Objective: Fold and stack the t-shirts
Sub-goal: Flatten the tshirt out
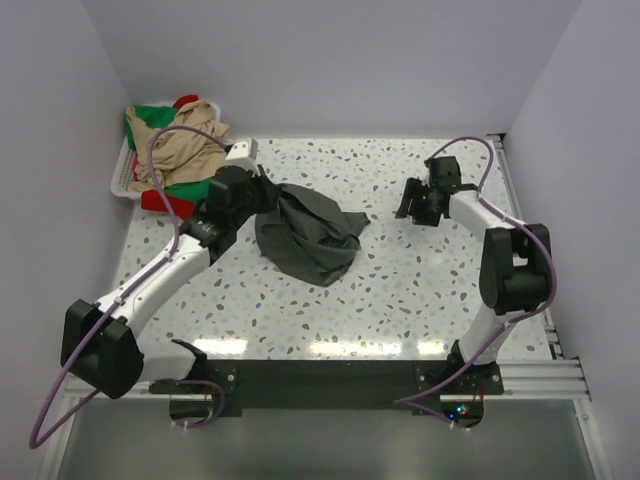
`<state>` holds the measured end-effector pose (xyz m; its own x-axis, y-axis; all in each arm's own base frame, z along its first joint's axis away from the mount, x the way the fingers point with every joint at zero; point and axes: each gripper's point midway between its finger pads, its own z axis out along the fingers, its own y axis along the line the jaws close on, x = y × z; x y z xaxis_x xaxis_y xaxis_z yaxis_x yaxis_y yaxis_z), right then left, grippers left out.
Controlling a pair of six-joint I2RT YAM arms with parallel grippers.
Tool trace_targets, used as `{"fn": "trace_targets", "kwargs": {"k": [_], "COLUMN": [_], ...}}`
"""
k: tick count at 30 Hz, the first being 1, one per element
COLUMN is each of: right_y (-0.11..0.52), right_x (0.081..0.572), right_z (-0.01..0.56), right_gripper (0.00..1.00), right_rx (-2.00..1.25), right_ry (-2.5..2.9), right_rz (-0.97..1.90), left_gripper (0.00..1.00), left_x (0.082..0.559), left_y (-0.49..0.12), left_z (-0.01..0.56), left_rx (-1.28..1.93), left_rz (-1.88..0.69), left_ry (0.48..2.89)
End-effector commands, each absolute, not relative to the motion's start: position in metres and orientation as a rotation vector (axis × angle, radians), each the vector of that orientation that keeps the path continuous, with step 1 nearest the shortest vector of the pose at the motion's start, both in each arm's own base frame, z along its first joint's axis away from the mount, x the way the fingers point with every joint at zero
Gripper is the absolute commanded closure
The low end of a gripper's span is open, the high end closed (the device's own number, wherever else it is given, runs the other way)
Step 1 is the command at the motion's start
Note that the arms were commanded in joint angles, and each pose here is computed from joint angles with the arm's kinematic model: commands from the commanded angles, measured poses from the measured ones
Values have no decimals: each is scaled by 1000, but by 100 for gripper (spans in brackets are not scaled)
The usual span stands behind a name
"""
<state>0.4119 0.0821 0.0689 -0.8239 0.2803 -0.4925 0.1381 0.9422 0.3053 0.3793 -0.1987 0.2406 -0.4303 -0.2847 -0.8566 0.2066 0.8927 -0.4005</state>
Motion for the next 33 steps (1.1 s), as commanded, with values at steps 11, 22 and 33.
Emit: {"fn": "trace_targets", "kwargs": {"k": [11, 22, 33], "right_y": [142, 221, 251], "right_x": [431, 455, 466], "right_z": [65, 62, 40], "right_gripper": [44, 45, 52], "right_rx": [192, 64, 59], "right_ry": [2522, 2528, 2572], "right_rz": [688, 839, 909], "left_gripper": [100, 100, 100], "left_x": [343, 330, 328], "left_y": [-161, -148, -140], "left_z": [189, 185, 190], "left_rx": [-149, -170, -163], "left_rz": [-442, -395, -353], "left_ry": [2075, 2091, 2083]}}
